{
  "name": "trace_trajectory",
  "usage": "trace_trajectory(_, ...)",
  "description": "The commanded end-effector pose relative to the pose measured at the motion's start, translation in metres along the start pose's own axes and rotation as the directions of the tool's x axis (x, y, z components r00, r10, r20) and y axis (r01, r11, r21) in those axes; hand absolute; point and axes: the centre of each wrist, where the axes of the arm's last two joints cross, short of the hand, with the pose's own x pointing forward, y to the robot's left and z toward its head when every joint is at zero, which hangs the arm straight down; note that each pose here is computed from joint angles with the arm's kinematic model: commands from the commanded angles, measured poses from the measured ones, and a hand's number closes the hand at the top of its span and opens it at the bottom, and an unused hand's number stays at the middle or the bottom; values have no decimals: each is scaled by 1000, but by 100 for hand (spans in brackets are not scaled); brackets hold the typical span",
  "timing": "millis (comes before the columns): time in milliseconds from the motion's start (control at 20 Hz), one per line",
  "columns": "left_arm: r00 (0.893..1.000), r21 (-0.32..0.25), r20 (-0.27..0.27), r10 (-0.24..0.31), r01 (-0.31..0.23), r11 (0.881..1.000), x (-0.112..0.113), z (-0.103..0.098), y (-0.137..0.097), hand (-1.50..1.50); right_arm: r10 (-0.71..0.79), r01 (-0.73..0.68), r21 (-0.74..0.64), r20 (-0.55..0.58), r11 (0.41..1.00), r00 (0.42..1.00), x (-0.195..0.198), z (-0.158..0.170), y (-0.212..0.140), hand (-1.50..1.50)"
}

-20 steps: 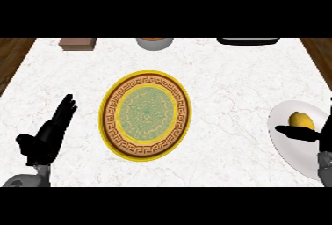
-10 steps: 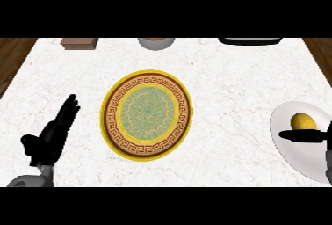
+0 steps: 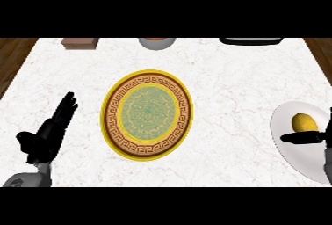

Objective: Pick the lemon from the plate and place it in the plate

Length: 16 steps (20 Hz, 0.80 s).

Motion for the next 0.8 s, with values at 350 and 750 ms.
trace_trajectory(350, 1000, -5, -1, 10, -10, 1000, -8, 0, 5, 0, 78, -76, 26, -83, 997, 994, -5, -43, 40, -150)
trace_trajectory(750, 1000, 4, -2, -3, 3, 1000, -16, 17, -4, 0, 71, -74, 105, 37, 992, 997, -15, -48, 32, 150)
